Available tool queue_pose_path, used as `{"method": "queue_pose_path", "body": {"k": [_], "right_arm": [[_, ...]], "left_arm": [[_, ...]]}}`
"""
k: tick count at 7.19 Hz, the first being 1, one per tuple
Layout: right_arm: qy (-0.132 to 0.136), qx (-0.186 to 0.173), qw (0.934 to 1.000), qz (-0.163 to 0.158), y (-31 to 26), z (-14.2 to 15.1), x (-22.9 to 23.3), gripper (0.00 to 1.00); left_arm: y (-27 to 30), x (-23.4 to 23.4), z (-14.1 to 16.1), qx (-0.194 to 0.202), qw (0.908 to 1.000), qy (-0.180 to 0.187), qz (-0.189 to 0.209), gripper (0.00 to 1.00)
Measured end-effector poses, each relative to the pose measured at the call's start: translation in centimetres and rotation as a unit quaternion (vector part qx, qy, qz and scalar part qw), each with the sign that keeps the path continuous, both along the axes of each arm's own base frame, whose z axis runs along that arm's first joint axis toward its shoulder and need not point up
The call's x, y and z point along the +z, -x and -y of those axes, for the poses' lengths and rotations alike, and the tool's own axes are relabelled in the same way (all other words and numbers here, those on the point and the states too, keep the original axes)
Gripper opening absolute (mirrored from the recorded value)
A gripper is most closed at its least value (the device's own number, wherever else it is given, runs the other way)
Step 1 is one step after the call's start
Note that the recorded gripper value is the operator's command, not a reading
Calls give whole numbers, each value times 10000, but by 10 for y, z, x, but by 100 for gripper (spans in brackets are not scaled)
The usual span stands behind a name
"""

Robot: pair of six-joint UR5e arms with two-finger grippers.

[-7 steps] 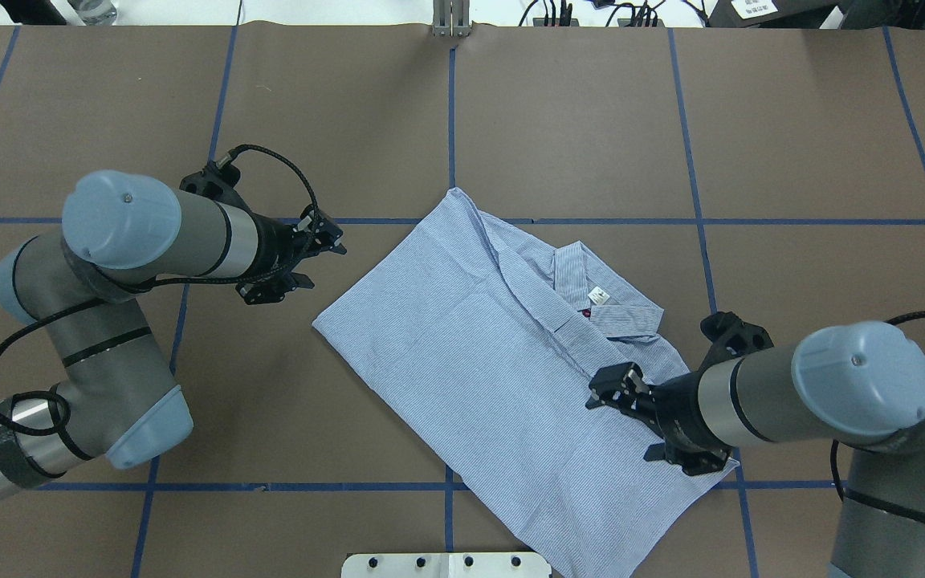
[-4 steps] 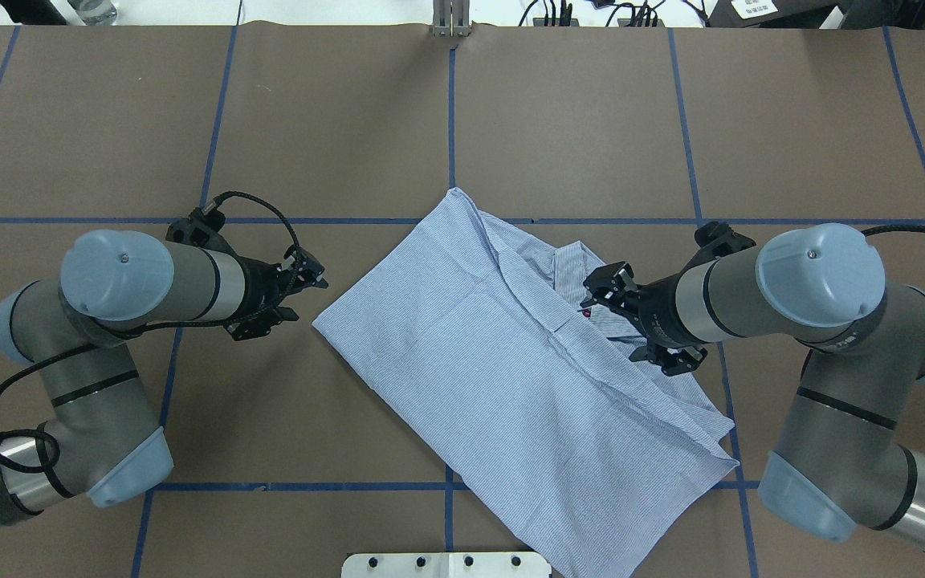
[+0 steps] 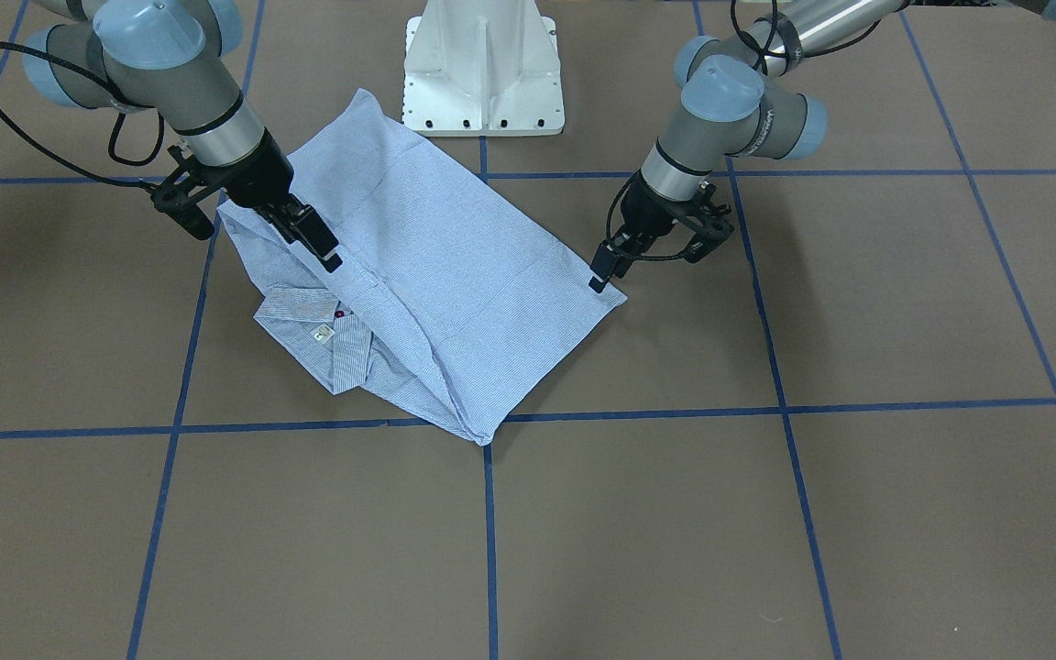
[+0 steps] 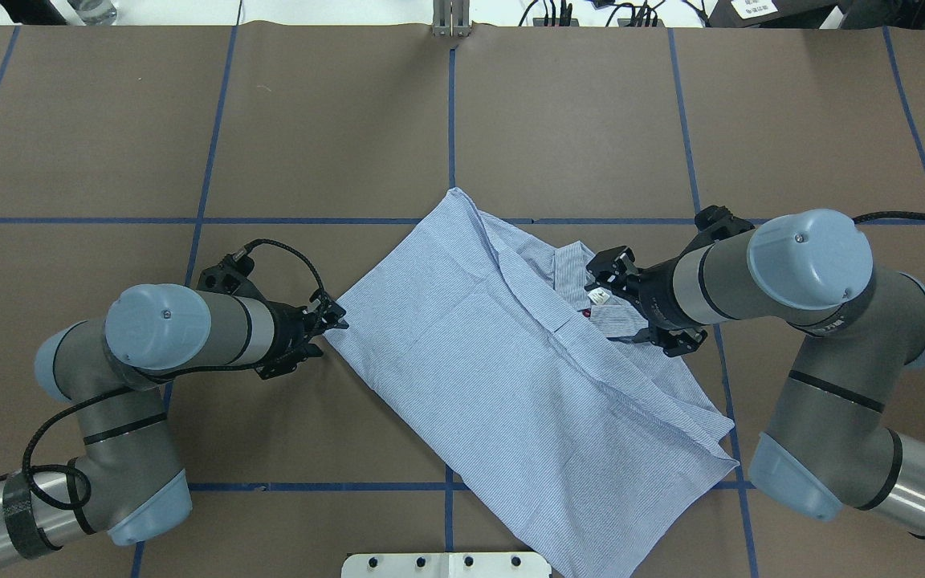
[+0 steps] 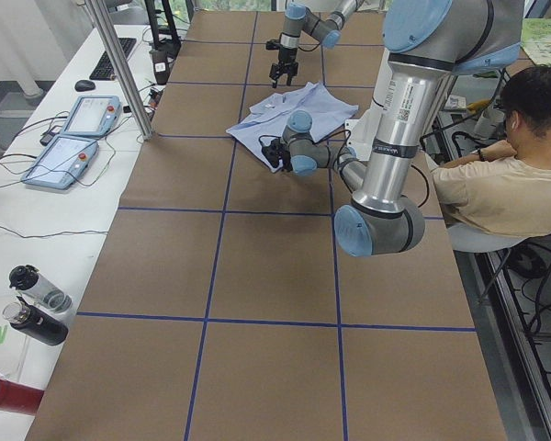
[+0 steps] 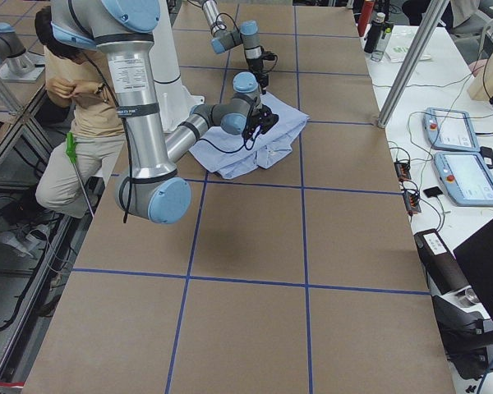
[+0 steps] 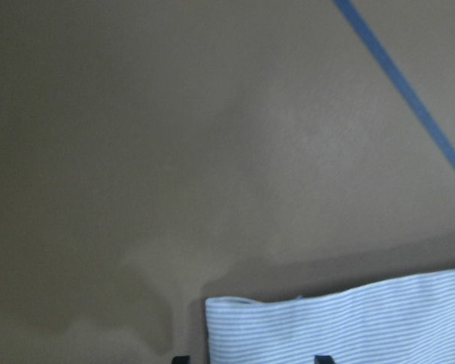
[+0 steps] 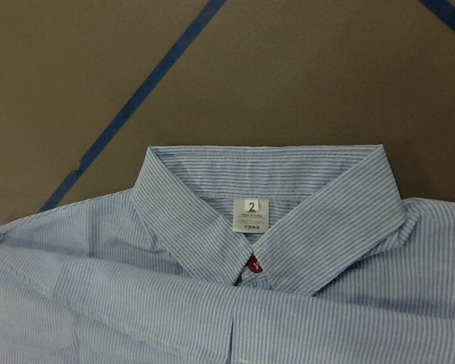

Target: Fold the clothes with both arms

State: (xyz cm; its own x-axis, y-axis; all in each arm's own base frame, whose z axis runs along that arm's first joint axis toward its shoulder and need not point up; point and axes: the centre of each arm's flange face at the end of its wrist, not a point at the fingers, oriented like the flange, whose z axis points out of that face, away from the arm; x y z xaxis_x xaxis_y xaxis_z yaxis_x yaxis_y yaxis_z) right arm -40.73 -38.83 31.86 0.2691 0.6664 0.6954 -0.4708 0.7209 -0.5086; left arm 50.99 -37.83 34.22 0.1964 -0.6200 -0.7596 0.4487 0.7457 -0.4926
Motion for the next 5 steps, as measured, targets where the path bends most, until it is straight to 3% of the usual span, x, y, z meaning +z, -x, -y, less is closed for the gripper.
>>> {"method": "queue_pose_path", "body": {"k": [2,3,5], "right_arm": [[2,13,10000,-19,0,2,2,100],[-8,15,10000,-23,-1,3,2,100],[-8,23,10000,-31,-2,4,2,100]], "left_arm": [[-2,0,-1,4,10000,7,3,44],[-2,1,-1,7,10000,10,5,33],[-3,1,-1,3,10000,23,9,0]]}}
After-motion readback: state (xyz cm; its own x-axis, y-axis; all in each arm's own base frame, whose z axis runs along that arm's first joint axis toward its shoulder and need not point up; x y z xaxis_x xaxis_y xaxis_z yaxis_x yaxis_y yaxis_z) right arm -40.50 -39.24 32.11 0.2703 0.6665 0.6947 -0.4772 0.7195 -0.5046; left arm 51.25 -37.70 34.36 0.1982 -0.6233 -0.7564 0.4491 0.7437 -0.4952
